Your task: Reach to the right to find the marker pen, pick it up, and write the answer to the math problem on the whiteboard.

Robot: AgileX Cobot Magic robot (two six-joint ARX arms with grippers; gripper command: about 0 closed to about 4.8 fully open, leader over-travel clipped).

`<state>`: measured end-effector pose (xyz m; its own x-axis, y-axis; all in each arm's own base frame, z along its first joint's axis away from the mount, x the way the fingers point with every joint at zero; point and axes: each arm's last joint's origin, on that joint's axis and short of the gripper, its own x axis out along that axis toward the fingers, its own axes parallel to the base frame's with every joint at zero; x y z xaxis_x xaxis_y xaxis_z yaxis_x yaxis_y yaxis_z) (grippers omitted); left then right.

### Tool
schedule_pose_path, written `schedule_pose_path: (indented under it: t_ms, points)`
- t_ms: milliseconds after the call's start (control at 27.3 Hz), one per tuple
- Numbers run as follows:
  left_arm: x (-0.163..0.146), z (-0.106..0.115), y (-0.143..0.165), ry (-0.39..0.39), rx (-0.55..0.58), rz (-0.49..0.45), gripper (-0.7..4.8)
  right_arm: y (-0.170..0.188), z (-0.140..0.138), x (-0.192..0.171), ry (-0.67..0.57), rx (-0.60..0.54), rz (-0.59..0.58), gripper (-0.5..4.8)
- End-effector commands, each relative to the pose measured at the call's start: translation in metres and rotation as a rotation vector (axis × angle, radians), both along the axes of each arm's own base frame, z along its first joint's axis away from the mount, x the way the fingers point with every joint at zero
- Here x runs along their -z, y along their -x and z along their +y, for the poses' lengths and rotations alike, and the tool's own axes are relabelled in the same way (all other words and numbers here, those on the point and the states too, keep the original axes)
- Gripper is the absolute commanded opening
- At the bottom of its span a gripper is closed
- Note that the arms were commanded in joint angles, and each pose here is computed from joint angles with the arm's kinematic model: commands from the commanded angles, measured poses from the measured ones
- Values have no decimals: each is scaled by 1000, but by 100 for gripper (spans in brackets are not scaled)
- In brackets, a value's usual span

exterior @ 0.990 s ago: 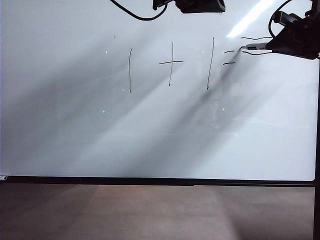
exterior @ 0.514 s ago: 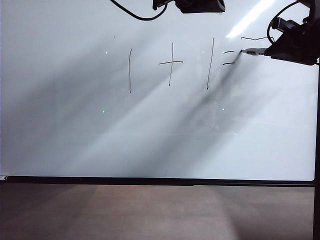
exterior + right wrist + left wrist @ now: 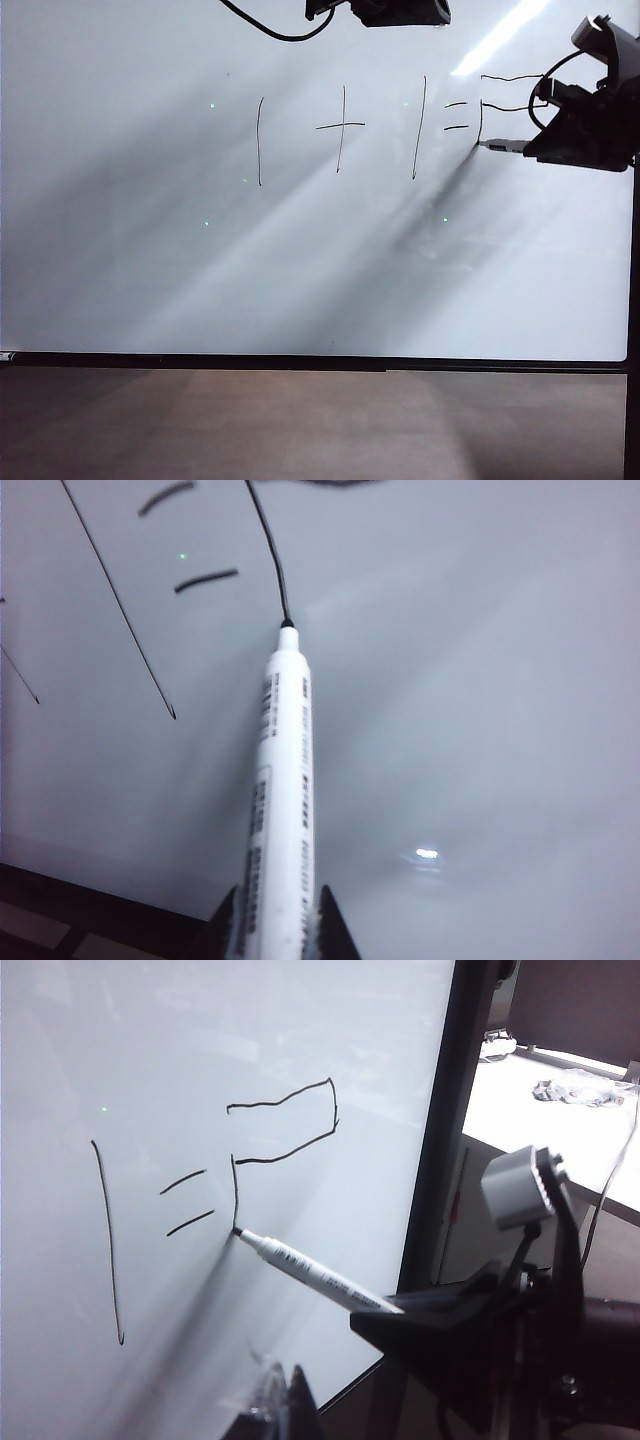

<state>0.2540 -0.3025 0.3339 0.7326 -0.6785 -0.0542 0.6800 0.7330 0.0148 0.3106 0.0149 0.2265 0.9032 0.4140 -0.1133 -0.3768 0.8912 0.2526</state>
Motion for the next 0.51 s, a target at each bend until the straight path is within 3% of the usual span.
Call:
schedule_pose_path:
  t_ms: [37, 257, 514]
  points:
    - [-2, 0, 1, 7, 2, -11, -4, -1, -2, -3, 3, 45, -21, -5]
    - [-2, 0, 1, 7, 2, -11, -4, 2, -12, -2, 3, 83, -9, -5]
    - [-2, 0, 1, 7, 2, -11, -4, 20, -57, -8, -5, 215, -34, -5]
